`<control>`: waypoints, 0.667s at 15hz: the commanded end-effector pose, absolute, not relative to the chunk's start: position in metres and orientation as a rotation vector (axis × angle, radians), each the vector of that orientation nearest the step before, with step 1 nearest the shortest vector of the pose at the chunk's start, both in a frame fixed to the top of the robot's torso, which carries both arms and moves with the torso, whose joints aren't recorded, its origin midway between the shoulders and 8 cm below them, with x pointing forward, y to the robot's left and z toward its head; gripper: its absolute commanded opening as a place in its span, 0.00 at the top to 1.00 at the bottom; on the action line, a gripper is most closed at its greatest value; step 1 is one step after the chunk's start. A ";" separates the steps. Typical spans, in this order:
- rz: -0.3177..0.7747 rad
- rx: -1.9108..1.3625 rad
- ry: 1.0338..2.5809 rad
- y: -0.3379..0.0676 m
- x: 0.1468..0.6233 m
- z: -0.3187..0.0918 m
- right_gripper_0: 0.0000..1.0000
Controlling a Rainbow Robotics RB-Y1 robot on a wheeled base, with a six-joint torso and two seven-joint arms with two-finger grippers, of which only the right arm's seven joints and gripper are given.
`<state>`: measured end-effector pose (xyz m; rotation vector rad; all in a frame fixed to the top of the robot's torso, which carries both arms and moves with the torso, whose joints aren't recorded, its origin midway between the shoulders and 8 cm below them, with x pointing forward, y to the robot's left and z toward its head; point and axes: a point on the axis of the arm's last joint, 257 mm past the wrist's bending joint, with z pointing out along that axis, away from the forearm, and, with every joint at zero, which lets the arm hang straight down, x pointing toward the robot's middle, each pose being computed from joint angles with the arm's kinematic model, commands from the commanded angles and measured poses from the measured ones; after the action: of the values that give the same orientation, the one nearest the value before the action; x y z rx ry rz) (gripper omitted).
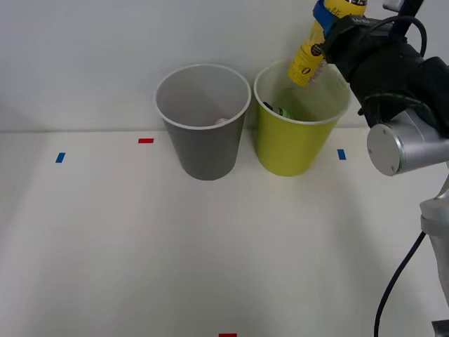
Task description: Put cans in the gray bin, plastic bottles in the light green bin
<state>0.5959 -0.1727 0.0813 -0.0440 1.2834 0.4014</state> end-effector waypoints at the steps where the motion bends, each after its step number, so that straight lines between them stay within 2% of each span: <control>1: 0.372 -0.068 1.309 -0.169 0.612 0.076 1.00; 3: 0.377 -0.072 1.326 -0.163 0.617 0.069 1.00; 6: 0.323 -0.086 1.323 -0.162 0.625 0.064 1.00; 7: 0.313 -0.086 1.314 -0.163 0.628 0.062 0.93; 8: 0.312 -0.084 1.296 -0.163 0.630 0.063 0.52; 9: 0.317 -0.081 1.290 -0.162 0.631 0.061 0.00; 10: 0.325 -0.080 1.282 -0.160 0.630 0.063 0.00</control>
<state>0.6304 -0.1618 0.0620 -0.0816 1.2897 0.3176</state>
